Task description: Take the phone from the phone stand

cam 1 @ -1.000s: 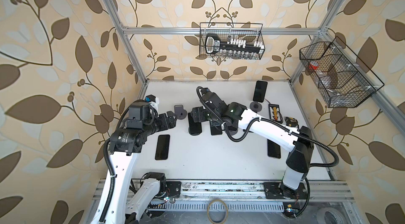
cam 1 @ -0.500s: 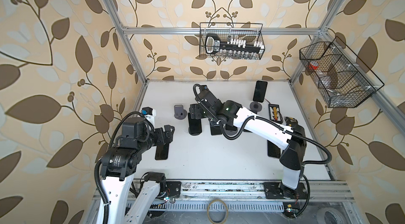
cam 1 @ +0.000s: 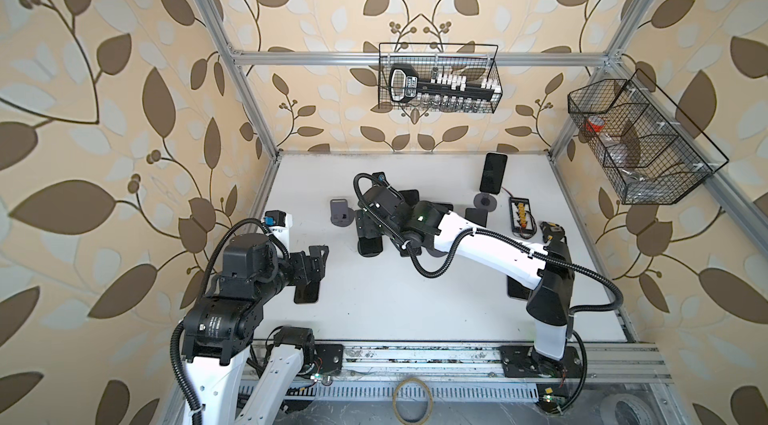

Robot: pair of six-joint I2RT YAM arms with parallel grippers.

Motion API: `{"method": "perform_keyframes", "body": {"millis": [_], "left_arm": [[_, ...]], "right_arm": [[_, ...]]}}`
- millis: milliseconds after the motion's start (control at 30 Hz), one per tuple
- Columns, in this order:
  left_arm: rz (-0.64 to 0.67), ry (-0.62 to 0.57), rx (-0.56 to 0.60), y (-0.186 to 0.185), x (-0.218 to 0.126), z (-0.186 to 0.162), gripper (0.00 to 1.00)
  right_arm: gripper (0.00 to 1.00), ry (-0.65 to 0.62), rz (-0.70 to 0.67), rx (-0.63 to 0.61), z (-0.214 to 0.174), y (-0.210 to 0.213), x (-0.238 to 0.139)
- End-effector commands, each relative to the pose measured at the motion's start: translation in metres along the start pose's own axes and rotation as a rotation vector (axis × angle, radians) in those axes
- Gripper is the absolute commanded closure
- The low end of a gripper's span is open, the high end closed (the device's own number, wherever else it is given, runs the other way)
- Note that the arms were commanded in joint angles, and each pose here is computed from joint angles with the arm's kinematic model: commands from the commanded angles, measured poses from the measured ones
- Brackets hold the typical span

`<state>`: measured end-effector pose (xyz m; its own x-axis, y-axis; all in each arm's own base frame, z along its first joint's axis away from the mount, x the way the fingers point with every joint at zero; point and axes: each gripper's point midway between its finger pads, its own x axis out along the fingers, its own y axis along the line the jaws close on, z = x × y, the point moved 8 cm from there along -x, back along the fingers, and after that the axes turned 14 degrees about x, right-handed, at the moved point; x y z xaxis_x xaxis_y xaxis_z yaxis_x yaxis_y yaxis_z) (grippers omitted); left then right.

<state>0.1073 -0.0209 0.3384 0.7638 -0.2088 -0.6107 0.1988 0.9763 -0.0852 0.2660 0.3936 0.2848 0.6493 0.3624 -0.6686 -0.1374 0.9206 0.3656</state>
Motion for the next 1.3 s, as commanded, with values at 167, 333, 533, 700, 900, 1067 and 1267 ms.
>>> {"method": "perform_keyframes", "body": {"millis": [167,333,533,700,900,1067,1267], "left_arm": [[0.007,-0.046,0.082,0.0,-0.002,0.002,0.01],[-0.006,-0.088,0.163,-0.002,0.0,0.001,0.01],[-0.028,-0.102,0.216,-0.004,0.003,-0.001,0.01],[-0.055,-0.118,0.221,-0.006,0.006,-0.003,0.01],[-0.074,-0.129,0.219,-0.008,0.006,-0.004,0.01],[-0.077,-0.118,0.211,-0.008,0.009,-0.003,0.01],[-0.069,-0.12,0.208,-0.008,0.009,-0.003,0.01]], "right_arm": [[0.12,0.015,-0.059,0.002,-0.013,0.011,0.016],[0.09,-0.001,-0.076,-0.055,-0.01,0.015,0.025],[0.09,0.034,-0.084,0.045,0.001,0.018,0.034],[0.1,0.016,-0.144,0.02,-0.002,0.009,0.045],[0.08,0.039,-0.185,0.036,-0.001,-0.005,0.054],[0.06,0.075,-0.175,0.027,-0.006,-0.004,0.064],[0.05,0.08,-0.19,0.031,-0.009,-0.007,0.073]]}}
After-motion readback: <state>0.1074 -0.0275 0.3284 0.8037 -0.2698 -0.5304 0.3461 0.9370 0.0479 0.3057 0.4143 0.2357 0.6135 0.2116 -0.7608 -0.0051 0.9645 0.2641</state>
